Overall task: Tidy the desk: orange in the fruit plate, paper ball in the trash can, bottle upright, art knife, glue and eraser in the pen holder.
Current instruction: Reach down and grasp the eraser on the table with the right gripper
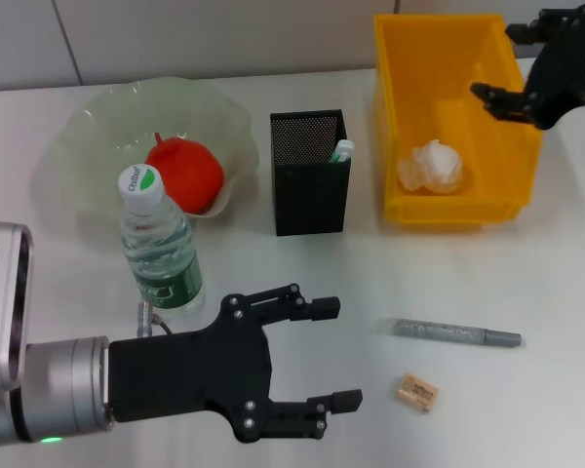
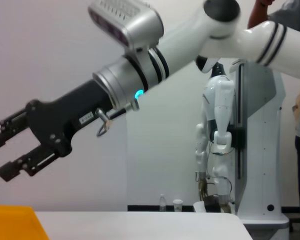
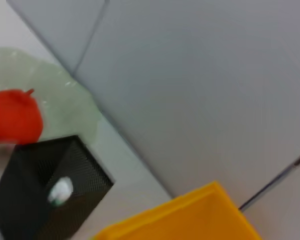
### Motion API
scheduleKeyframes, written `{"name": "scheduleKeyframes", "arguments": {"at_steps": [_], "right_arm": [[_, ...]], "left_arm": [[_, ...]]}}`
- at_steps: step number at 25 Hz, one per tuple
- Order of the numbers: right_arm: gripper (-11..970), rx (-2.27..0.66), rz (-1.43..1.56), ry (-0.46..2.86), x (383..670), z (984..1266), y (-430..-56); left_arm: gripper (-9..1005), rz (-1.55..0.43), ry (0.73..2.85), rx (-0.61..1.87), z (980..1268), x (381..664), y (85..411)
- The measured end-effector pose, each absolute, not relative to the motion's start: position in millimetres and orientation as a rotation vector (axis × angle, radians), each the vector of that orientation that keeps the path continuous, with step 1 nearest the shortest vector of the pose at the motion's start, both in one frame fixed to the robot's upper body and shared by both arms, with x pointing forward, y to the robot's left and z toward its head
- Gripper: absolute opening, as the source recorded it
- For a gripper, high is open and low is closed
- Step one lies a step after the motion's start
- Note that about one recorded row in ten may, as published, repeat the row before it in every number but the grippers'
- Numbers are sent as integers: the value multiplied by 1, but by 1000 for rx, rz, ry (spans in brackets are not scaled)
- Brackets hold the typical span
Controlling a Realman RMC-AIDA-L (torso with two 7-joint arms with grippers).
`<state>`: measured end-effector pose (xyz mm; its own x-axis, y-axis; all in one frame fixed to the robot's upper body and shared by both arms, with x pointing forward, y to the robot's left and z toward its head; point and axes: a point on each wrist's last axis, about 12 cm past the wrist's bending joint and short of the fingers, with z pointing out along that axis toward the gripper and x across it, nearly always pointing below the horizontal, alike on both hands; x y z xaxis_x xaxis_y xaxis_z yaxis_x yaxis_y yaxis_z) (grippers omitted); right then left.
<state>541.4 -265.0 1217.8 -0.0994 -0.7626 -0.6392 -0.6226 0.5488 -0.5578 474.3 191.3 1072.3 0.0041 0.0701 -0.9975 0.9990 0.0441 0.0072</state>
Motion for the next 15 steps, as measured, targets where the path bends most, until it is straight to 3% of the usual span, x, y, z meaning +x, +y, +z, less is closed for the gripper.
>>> {"name": "scheduleKeyframes", "arguments": {"at_steps": [3,15], "right_arm": [[625,-1290,-99,1876,547,1217,-260],[623,-1377,205,2129,548,1225,-236]], "left_arm": [[801,-1141,1279,1233,1072,474,191],[801,-1135,1289,1225,1070,474,193]]}}
